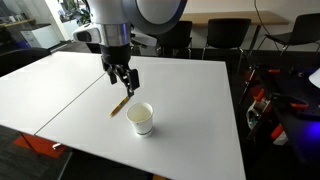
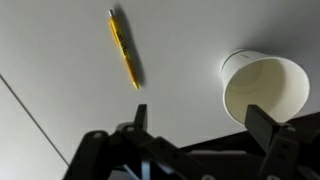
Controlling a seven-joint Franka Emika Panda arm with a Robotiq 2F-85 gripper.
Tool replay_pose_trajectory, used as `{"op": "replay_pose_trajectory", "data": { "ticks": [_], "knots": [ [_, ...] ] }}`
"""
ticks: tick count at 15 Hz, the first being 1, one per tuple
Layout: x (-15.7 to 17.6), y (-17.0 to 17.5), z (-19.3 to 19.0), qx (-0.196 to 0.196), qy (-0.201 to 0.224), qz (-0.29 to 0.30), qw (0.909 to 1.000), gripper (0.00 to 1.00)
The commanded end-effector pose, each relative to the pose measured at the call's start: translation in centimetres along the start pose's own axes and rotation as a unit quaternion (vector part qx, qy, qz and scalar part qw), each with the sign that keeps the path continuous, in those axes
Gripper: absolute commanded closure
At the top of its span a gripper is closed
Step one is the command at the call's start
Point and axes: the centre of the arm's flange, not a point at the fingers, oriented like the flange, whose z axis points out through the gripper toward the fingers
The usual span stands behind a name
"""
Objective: Pick up the pen from the cup and place it on the table then move the cup to the right
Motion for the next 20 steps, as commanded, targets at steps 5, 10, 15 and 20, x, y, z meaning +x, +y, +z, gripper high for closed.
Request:
{"op": "replay_pose_trajectory", "data": {
  "ticks": [5,10,15,20],
  "knots": [
    [-1.9,-2.8,0.1,0.034,-0.007,-0.016,0.9993,0.0],
    [-2.1,-3.1,1.8,0.024,0.005,-0.022,0.9994,0.0],
    [-1.7,-3.4,3.7,0.027,0.026,-0.038,0.9986,0.0],
    [-1.5,-3.9,5.8,0.04,0.034,-0.05,0.9974,0.25]
  ]
}}
